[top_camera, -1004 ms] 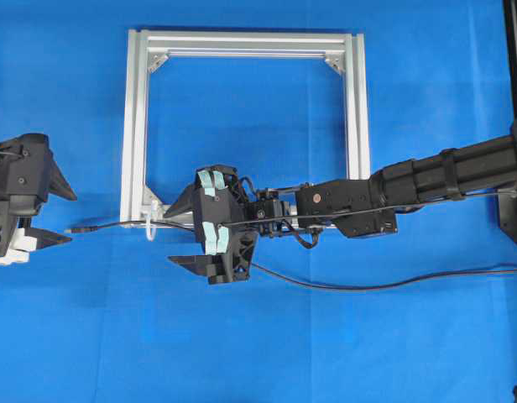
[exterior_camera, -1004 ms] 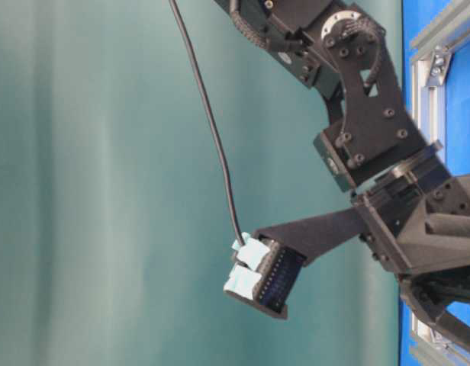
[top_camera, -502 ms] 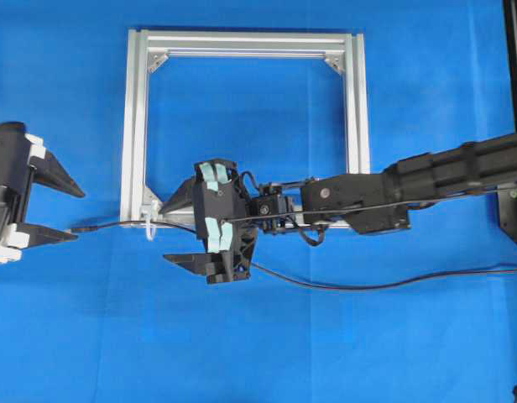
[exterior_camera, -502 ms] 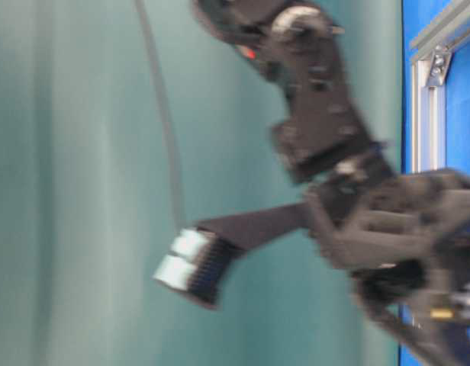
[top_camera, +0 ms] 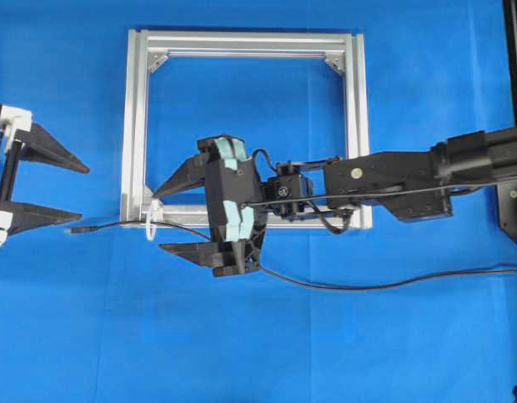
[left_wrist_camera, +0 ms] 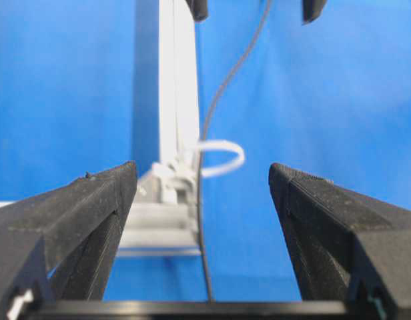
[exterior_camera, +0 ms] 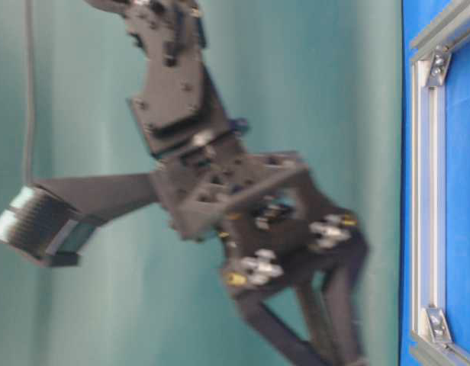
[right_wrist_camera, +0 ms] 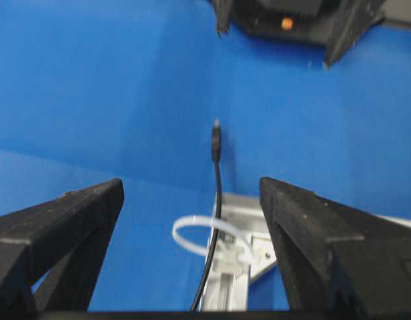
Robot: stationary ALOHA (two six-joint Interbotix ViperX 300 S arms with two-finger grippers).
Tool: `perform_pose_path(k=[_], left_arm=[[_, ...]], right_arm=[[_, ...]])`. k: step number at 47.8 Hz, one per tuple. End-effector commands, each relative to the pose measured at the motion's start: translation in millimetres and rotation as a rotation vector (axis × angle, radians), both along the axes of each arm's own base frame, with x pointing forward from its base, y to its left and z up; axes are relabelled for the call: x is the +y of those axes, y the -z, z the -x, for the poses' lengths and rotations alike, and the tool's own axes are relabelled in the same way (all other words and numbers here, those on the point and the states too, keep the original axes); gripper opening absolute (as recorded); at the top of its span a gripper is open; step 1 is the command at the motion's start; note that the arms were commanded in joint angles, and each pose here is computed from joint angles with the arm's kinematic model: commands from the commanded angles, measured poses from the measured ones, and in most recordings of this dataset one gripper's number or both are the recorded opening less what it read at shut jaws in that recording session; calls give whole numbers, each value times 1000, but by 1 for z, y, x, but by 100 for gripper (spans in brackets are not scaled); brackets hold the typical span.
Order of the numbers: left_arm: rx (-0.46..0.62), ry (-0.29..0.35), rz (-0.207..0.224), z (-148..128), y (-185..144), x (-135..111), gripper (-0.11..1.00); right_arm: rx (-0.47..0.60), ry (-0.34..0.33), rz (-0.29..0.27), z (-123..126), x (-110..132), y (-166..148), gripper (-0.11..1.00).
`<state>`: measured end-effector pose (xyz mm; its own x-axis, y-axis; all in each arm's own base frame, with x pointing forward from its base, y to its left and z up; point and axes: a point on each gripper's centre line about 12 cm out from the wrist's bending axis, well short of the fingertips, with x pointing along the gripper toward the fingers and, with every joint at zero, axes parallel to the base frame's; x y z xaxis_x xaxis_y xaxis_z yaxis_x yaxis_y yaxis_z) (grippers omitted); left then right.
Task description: Insert the wire through the string loop located on the left side.
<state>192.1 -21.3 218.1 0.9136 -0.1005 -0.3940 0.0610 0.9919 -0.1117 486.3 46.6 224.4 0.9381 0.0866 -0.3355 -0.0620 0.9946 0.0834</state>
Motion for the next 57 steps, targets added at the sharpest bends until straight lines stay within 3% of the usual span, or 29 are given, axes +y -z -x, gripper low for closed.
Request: perform_pose_path(k=[1,57], left_arm=[[-65,1,-30,-4,-15,2,74],[-74,-55,-46,-4,-16,14,73]], right_arm=[[-57,4,-4,2,-2,-27,94],[-57,7,-4,1,-4,-28,94]])
